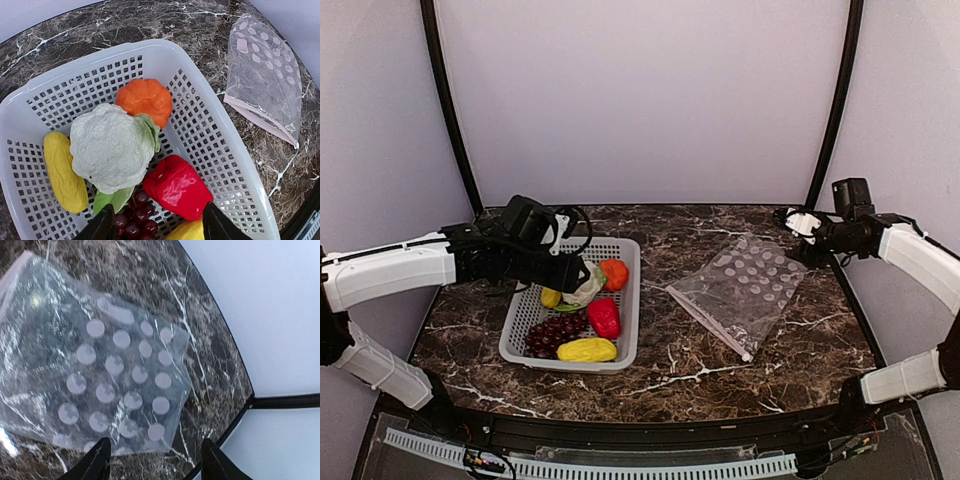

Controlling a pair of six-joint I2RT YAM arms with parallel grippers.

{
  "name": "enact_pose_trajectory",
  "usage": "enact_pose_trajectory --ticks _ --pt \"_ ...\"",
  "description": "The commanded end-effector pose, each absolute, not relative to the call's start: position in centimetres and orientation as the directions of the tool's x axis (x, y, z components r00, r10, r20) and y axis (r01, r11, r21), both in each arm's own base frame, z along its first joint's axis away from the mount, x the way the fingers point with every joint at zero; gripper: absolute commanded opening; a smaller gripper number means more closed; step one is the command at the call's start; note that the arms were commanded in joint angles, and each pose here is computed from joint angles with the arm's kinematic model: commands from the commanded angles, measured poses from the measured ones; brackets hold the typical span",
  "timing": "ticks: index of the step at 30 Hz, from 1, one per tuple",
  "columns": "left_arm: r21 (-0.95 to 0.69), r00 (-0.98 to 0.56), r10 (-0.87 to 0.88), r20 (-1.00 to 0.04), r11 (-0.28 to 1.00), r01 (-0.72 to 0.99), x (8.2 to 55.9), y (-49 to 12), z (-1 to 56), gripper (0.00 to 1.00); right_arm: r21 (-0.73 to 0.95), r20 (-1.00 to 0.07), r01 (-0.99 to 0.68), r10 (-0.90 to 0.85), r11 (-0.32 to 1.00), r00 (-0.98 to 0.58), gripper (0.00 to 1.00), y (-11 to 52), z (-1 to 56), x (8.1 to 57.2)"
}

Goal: Place the food in the zip-top bag and seal the zipper
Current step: Adjust the zipper food storage bag at the center of the board, then pick up the zipper food storage bag from the center of the board.

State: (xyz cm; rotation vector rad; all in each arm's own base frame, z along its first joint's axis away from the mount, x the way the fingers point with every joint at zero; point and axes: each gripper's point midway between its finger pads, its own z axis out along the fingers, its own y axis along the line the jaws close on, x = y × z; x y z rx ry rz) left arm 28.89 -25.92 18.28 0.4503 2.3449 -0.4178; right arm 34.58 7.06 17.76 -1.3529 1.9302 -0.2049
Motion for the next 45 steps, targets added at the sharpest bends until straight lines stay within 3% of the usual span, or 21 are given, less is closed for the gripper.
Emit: enact_pose_trajectory --ticks 1,6,12,19,31,35,45 --pt "-0.167 -0.674 0.171 -0.718 0.899 0.406 28.4 -24.8 19.3 0.59 -0.320 -0.638 -0.793 -0.737 0.518 -0.224 0.59 13.8 18.8 32.4" --pt "-0.150 -0.673 0.160 -0.723 0.914 0.378 28.5 -24.0 19.5 0.58 -0.247 -0.582 -0.854 -0.775 0.458 -0.247 0.59 19.7 15.4 29.6" --pt "-0.132 -0.673 0.135 -0.727 0.934 0.331 28.7 -23.1 19.5 0.58 -0.216 -0.474 -0.906 -0.850 0.364 -0.228 0.59 22.6 10.7 26.9" --pt "-0.123 -0.674 0.117 -0.730 0.947 0.297 28.6 -22.1 19.1 0.58 -0.205 -0.437 -0.939 -0.884 0.276 -0.164 0.62 25.5 9.4 23.7" --pt "-0.126 -0.690 0.093 -0.717 0.957 0.260 28.0 -21.2 18.9 0.58 -0.400 -0.280 -0.852 -0.931 0.336 -0.235 0.68 25.9 6.3 27.4" --pt "-0.122 -0.695 0.093 -0.713 0.960 0.253 27.8 -20.9 18.6 0.58 -0.433 -0.236 -0.834 -0.936 0.341 -0.260 0.64 25.4 5.2 28.0" --pt "-0.131 -0.703 0.088 -0.706 0.959 0.252 27.6 -20.9 18.0 0.58 -0.620 -0.134 -0.727 -0.953 0.296 -0.273 0.43 23.0 5.0 30.7"
